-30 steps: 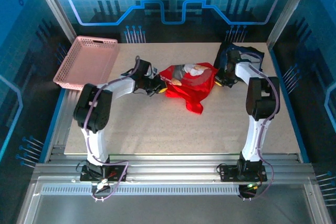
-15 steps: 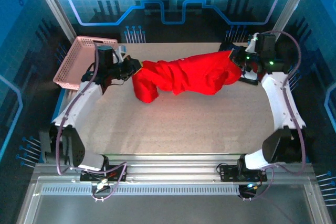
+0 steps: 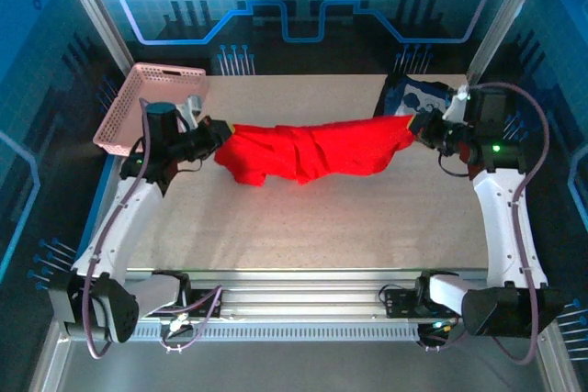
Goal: Fold and stack the t-shirts
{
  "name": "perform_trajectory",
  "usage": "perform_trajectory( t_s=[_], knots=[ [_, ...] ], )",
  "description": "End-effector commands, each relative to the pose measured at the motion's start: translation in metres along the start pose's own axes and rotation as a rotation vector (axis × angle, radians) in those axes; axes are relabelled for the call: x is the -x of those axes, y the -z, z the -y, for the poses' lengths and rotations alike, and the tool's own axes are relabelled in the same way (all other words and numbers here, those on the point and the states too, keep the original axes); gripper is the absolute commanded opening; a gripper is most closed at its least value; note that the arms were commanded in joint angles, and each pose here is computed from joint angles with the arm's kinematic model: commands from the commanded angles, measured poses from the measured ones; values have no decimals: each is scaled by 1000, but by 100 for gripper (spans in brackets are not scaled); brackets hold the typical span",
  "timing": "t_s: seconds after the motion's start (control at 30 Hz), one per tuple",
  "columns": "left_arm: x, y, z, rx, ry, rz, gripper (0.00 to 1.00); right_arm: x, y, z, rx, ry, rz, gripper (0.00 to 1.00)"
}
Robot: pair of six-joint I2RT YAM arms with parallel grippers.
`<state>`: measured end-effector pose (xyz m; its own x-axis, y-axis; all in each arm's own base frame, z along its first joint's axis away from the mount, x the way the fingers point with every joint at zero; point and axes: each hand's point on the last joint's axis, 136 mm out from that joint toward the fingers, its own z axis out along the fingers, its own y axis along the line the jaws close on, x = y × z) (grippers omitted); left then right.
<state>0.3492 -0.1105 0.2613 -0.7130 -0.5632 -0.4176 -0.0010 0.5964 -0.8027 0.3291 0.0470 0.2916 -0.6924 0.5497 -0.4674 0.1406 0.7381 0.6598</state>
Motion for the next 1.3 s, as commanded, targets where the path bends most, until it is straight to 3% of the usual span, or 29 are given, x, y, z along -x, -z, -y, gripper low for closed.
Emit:
perform_trajectory(
  t_s=[0.0,0.13,0.3,0.5,0.53,0.6,0.7,0.8,0.9,1.1,1.27],
  knots=[
    [-19,-11,-45,94,51,-36,0,-26,-27,41,-68,-104,-114,0],
    [-24,-26,-58,113,52,-67,0,-25,-54,66,-131,-112,-142,0],
    [-32,-77,-62,130,21,-194,0,3,-101,101,-226,-114,-149,0],
    [-4,-128,-58,131,19,-189,0,52,-148,120,-254,-112,-125,0],
    [0,-134,-59,137,17,-190,4,60,-153,124,-276,-114,-129,7],
    [6,-141,-59,147,16,-198,40,68,-160,123,-278,-108,-146,24],
    [10,-128,-50,156,11,-179,73,62,-157,101,-217,-65,-165,45],
    [3,-95,-46,191,9,-157,89,29,-139,68,-167,68,-211,60],
    [-25,-59,-66,251,54,-191,91,-30,-122,39,-136,242,-312,69],
    [-84,-38,-129,348,177,-286,88,-160,-133,-13,-58,666,-534,73],
    [-99,-53,-153,370,215,-322,74,-213,-168,-23,-89,805,-650,71]
  ],
)
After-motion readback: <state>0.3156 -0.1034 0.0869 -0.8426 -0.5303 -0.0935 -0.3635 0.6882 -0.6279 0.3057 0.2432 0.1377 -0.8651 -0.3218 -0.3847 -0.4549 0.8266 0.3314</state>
